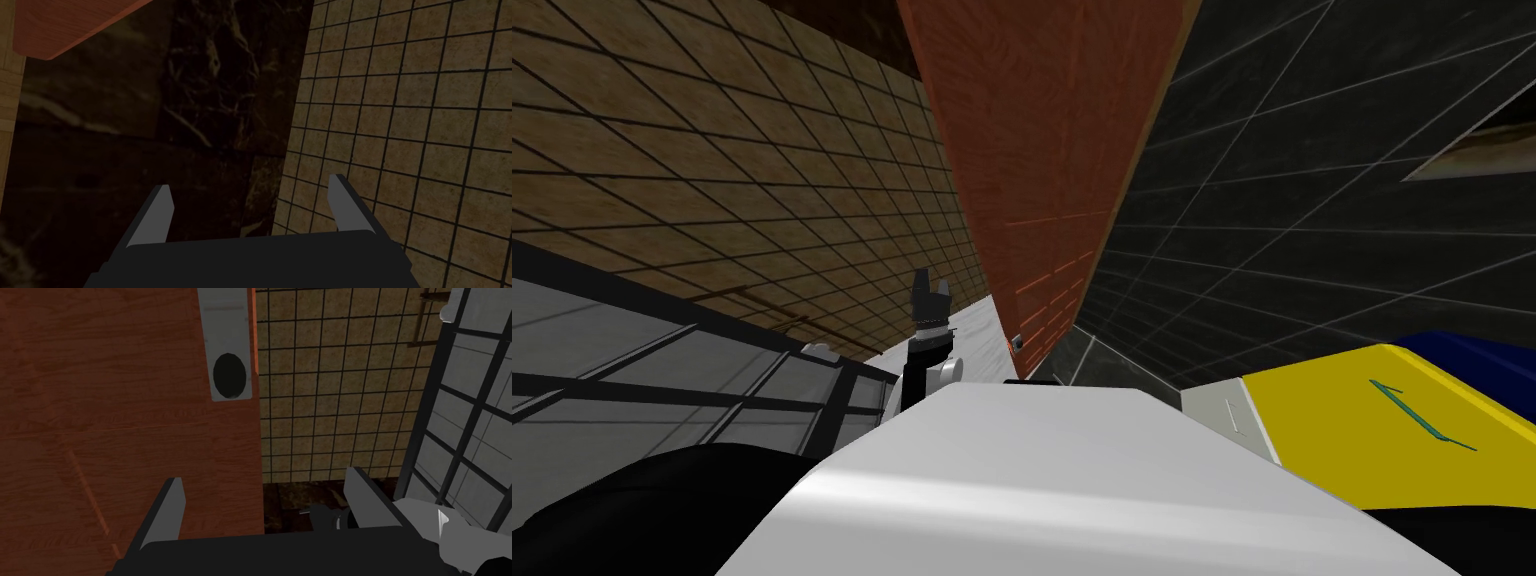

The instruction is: Push the door open

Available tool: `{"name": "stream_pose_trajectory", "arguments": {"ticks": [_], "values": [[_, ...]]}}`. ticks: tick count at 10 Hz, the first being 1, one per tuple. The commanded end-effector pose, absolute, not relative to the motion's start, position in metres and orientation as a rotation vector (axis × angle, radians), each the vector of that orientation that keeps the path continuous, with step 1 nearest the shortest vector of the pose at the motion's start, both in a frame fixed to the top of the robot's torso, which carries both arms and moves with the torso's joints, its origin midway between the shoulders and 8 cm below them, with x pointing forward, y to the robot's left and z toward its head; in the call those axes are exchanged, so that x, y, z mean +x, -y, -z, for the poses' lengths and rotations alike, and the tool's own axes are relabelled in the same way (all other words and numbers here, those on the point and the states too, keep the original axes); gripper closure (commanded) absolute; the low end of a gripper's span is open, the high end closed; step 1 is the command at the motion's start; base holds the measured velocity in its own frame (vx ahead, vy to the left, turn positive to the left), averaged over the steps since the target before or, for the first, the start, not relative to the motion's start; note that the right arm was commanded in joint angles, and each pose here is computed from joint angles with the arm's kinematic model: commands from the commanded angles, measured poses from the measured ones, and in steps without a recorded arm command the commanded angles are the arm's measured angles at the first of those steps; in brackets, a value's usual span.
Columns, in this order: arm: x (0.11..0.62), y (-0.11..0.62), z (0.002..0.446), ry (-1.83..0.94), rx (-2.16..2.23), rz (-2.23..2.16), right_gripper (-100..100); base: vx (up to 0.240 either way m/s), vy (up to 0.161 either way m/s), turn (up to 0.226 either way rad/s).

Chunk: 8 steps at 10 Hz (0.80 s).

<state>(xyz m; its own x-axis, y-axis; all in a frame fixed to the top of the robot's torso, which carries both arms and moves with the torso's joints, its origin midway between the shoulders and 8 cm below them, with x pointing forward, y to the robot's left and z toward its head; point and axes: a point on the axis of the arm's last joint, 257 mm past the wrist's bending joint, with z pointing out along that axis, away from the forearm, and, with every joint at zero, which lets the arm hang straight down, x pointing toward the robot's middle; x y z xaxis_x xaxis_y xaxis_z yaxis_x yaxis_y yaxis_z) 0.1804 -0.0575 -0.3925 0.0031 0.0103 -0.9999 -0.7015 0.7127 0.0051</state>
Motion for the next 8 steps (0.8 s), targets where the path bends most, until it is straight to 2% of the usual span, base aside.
{"name": "stream_pose_trajectory", "arguments": {"ticks": [1,3,8], "values": [[0.180,0.058,0.393,-1.477,-0.601,-0.614,-100,0.039,0.021,0.010],[0.188,0.057,0.395,-1.481,-0.600,-0.608,-100,0.099,0.092,0.025],[0.209,0.052,0.398,-1.487,-0.588,-0.596,-100,0.161,0.141,0.033]]}}
